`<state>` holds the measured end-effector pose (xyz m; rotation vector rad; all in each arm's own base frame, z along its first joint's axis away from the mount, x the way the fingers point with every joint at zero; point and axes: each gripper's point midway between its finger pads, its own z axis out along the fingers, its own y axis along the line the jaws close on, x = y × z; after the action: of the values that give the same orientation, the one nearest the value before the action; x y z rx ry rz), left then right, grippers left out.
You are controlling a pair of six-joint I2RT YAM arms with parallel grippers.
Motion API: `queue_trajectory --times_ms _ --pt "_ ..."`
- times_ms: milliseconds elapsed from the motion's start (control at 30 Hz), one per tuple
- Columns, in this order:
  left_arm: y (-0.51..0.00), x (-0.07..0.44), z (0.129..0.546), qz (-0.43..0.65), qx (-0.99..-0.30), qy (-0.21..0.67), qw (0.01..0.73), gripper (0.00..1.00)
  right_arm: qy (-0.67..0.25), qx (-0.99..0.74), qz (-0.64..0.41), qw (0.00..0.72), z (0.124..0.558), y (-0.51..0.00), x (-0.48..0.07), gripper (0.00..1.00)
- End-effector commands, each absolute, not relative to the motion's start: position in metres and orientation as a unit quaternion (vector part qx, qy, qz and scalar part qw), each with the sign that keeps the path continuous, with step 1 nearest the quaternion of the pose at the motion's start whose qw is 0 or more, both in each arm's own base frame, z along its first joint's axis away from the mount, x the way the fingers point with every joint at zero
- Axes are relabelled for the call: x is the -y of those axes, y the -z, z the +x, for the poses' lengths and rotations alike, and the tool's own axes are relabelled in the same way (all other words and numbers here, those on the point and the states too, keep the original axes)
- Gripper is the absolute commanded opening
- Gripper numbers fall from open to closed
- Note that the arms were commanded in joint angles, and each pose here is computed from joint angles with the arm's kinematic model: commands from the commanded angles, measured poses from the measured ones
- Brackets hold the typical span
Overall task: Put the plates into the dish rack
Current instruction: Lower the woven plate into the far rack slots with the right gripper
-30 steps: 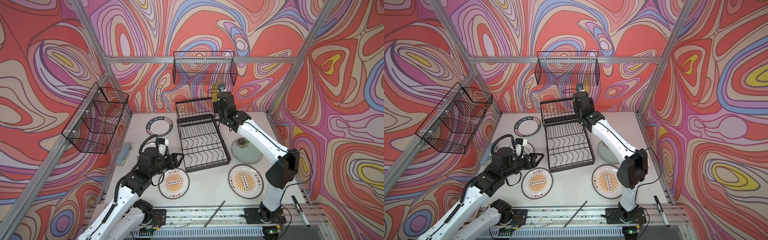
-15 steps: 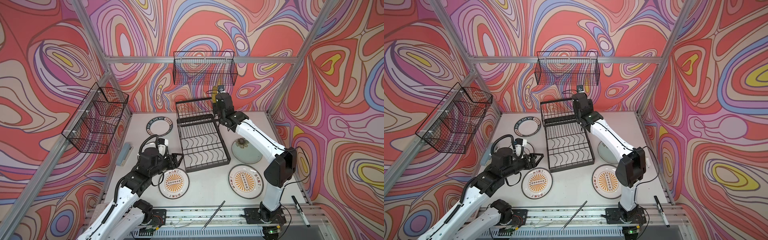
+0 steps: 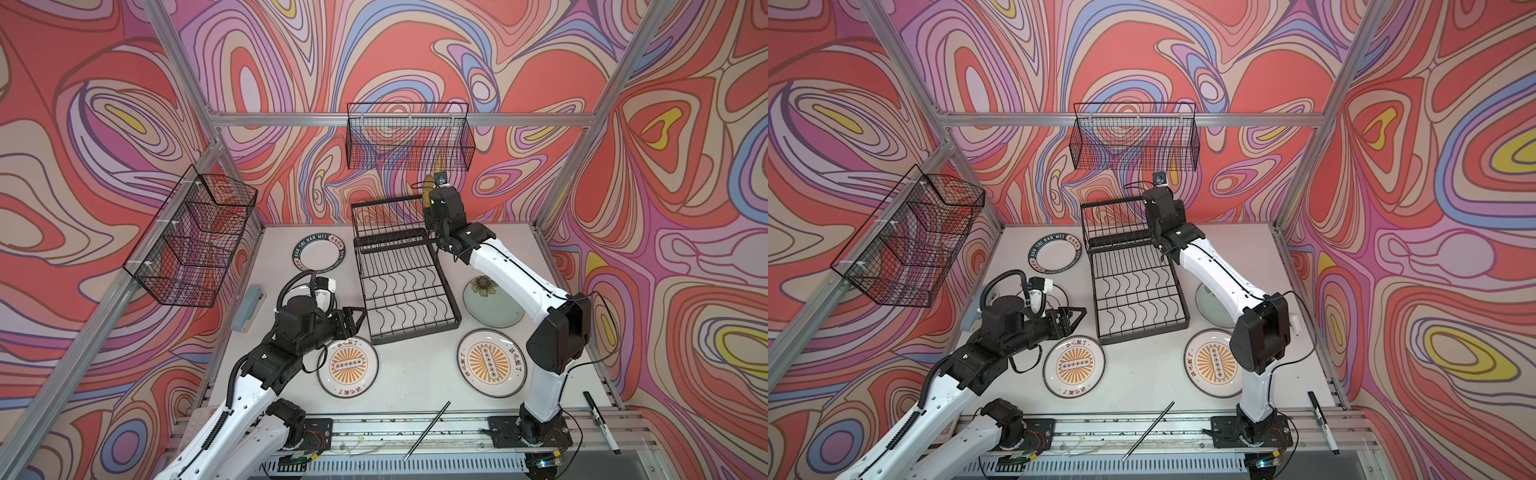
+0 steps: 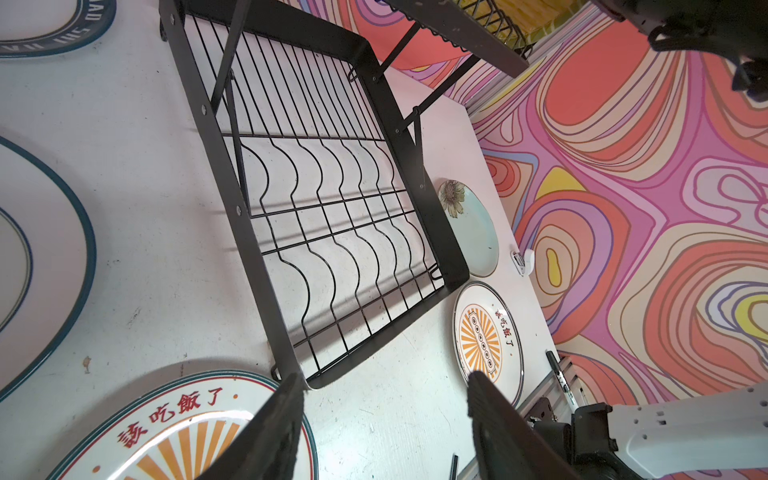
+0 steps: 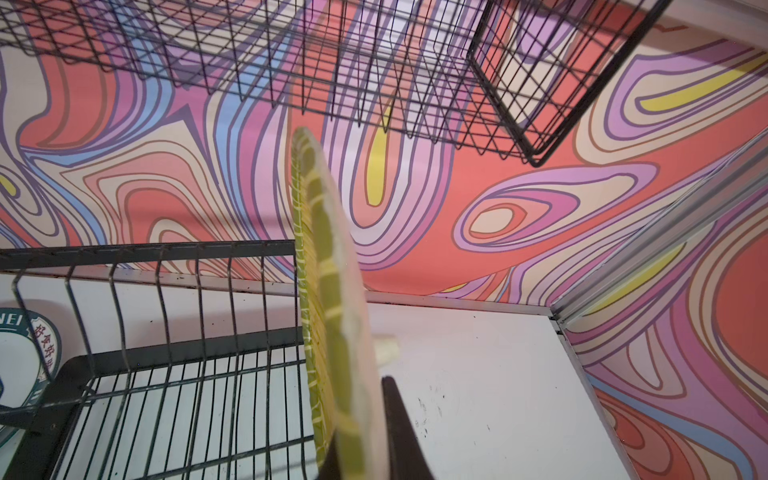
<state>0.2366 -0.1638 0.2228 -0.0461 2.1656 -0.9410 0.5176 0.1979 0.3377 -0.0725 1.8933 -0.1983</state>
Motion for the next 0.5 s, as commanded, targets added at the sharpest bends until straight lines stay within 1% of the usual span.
queue_trajectory --times_ms 0,300,367,467 --pt "-0.218 0.161 0.233 -0.015 -0.853 0.36 0.377 0.65 0.08 -0.805 -0.019 0.587 0.521 -0.34 -0.2 0.1" --pt "-0.224 0.162 0.233 -0.012 -0.85 0.363 0.381 0.65 0.08 -0.806 -0.022 0.587 0.519 -0.342 -0.2 0.17" --pt "-0.224 0.162 0.233 -0.013 -0.85 0.363 0.381 0.66 0.081 -0.805 -0.022 0.588 0.518 -0.344 -0.199 0.19" --pt "-0.225 0.162 0.233 -0.013 -0.85 0.365 0.38 0.65 0.08 -0.803 -0.021 0.591 0.517 -0.349 -0.198 0.26"
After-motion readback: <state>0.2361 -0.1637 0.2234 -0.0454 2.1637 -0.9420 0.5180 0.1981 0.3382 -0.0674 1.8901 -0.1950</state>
